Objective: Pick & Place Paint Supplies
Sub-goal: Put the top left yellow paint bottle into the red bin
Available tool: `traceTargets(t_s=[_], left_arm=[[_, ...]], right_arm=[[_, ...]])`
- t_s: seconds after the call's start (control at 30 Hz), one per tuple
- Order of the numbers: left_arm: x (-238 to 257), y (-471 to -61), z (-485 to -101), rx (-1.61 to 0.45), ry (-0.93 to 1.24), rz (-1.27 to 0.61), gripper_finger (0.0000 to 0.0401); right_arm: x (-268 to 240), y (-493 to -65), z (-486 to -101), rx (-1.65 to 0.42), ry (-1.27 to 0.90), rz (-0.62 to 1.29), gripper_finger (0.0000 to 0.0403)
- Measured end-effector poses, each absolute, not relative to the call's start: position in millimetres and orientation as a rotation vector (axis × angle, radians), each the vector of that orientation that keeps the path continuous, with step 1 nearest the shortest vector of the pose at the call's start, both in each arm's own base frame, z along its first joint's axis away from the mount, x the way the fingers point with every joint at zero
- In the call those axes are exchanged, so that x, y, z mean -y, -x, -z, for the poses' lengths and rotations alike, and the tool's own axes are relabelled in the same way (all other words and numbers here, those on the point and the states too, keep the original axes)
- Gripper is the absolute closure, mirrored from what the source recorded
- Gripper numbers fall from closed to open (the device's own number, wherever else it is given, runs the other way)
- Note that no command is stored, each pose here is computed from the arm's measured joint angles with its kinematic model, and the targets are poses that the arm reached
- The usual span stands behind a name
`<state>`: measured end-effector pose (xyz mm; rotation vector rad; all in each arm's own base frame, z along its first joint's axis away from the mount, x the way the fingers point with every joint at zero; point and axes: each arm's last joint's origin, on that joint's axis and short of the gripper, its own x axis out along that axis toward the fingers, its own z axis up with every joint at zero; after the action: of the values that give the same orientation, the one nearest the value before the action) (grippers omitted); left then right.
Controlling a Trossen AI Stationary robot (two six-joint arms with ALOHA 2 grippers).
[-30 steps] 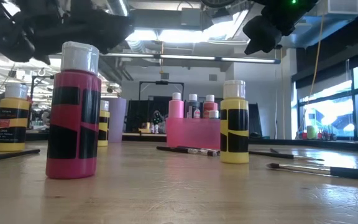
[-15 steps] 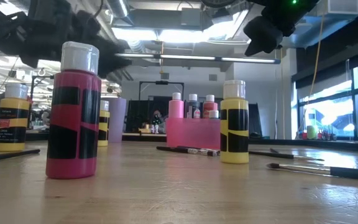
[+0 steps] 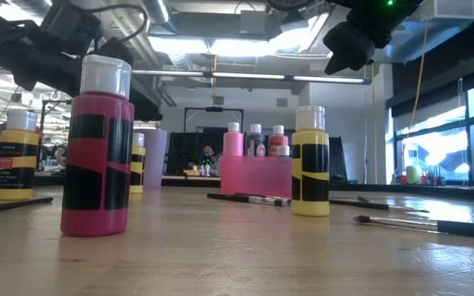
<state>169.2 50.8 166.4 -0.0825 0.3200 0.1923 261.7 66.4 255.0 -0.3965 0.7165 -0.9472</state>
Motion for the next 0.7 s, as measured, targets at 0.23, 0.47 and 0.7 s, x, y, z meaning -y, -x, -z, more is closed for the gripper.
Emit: traceTargets(t_s=[0.23, 0.47, 0.7], left_arm=[[-49.0, -166.3, -157.4, -0.422, 0.075, -0.280, 0.0148], [-48.3, -162.9, -150.7, -0.495, 0.111, -0.295, 0.0148], [-48.4, -162.8, -150.4, -0.499, 0.111, -0.301, 0.0148]], right_arm=[[-66.3, -261.8, -255.0, -0.716, 0.397, 0.948, 0.0275], [-66.4, -261.8, -255.0, -0.716, 0.396, 0.948, 0.0275], [-66.3, -262.1, -255.1, -0.714, 0.394, 0.948, 0.0275]])
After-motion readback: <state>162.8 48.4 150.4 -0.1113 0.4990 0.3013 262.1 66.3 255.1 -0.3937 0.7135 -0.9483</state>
